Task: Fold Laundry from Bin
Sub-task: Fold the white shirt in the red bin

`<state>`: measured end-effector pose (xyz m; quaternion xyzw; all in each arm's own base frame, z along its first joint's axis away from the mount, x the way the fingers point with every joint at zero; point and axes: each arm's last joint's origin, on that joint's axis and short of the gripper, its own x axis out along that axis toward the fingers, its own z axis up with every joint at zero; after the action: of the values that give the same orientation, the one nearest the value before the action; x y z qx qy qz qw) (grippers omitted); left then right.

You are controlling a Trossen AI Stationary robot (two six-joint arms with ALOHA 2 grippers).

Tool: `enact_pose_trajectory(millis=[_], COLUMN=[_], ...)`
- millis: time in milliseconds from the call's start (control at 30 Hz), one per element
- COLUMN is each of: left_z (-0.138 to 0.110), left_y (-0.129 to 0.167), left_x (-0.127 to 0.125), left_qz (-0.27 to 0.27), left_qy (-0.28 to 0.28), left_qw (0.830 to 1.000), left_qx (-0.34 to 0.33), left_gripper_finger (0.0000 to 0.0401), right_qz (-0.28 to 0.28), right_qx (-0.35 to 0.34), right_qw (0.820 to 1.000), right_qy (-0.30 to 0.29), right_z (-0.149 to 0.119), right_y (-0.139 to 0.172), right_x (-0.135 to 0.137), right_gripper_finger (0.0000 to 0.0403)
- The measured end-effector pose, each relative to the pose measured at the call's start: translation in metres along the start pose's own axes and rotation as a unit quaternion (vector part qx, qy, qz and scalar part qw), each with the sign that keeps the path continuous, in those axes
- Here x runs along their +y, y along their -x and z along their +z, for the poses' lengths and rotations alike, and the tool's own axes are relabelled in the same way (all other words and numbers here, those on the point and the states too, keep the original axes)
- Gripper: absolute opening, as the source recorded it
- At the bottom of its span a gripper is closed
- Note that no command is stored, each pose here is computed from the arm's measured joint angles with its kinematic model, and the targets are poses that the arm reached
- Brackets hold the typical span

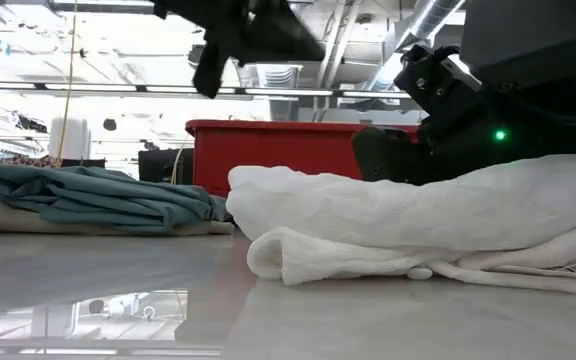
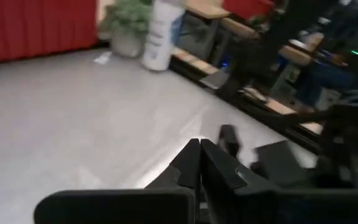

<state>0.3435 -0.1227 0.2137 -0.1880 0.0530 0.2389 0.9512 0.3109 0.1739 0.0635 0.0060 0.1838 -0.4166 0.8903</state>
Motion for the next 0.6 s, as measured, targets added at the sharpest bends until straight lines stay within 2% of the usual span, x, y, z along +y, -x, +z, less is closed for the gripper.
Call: enact_pose_trajectory(millis=[100, 233, 367, 600], left_z=[-0.023, -0.058, -0.088, -0.114], left_y=[-0.016, -0.038, -0.047, -0.053], left_x=[0.010, 0.017, 0.027, 0.037], left_qz=[0.009, -0.027, 0.015, 0.041], left_qy=[0.022, 0.041, 0.043, 0.046], left_qw=[0.999, 0.997, 0.996, 0.995], left_qx=[0.028, 0.067, 0.075, 0.082], left_gripper_finger=[0.0000, 0.0000, 0.0000, 0.0000], right_qz=[0.000, 0.000, 0.000, -0.001], right_qx=[0.000, 0.000, 0.000, 0.000], right_qw=[1.000, 1.000, 1.000, 1.000], right_qy=[0.001, 0.001, 0.003, 0.003], right_z=[0.000, 0.000, -0.001, -0.001], right_y=[0.000, 0.000, 0.000, 0.000], right_x=[0.000, 0.000, 0.000, 0.000], right_gripper_finger=[0.0086, 0.0086, 0.0086, 0.0086])
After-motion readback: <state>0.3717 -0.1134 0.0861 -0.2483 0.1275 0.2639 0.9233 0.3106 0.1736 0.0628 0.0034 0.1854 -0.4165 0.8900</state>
